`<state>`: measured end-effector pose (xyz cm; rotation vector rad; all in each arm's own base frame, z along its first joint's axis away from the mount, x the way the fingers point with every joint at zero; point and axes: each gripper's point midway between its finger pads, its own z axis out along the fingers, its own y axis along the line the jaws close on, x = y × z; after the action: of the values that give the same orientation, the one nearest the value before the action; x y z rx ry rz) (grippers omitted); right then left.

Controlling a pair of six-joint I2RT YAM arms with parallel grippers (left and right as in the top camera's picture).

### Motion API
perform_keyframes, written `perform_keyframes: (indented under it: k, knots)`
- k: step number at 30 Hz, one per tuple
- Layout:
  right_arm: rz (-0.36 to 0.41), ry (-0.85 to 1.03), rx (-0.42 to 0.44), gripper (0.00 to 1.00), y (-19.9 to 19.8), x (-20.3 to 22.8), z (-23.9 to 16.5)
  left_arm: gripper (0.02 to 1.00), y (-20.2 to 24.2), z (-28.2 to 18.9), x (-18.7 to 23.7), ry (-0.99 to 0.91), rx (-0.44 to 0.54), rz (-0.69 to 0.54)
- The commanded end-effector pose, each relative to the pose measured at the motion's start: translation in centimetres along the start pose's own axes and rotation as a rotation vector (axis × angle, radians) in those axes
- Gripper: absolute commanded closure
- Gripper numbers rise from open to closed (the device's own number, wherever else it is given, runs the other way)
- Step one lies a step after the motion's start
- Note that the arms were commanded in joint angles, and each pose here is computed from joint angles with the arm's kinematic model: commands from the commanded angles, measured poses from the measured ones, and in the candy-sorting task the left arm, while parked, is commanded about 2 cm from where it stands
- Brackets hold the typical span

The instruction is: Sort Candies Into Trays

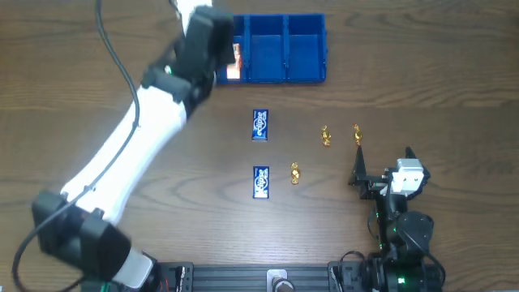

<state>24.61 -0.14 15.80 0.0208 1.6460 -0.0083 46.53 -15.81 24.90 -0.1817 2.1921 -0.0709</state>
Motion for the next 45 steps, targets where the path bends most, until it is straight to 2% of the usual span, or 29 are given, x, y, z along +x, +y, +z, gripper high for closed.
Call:
perform_keyframes:
  k: [1,6,10,27,32,35,39,43,45]
  knots:
    - [-0.008,-0.002,0.008,0.003,-0.2,0.1,0.0,0.726,-1.4,6.5,-1.0,0.043,0.009,0.089]
    - [-0.008,-0.002,0.008,0.003,-0.2,0.1,0.0,0.704,-2.8,11.6,1.8,0.132,0.054,0.092]
    - [-0.008,-0.002,0.008,0.003,-0.2,0.1,0.0,0.702,-3.0,13.5,3.8,0.176,0.062,0.076]
    - [-0.008,-0.002,0.007,0.003,-0.2,0.1,0.0,0.678,-2.9,13.8,4.4,0.194,0.070,0.132]
    - [-0.008,-0.002,0.007,0.003,-0.2,0.1,0.0,0.524,-2.6,13.8,4.6,0.206,0.062,0.133]
    - [-0.008,-0.002,0.008,0.003,-0.2,0.1,0.0,0.272,-2.2,13.3,4.1,0.204,0.058,0.128]
    - [-0.008,-0.002,0.007,0.003,-0.2,0.1,0.0,0.231,-1.4,10.1,1.1,0.153,0.036,0.119]
    - [-0.008,-0.002,0.008,0.003,-0.2,0.1,0.0,0.183,0.1,2.9,-4.3,0.035,0.010,0.103]
    - [-0.008,-0.002,0.008,0.003,-0.2,0.1,0.0,0.123,0.6,-1.3,-6.9,-0.038,0.030,0.124]
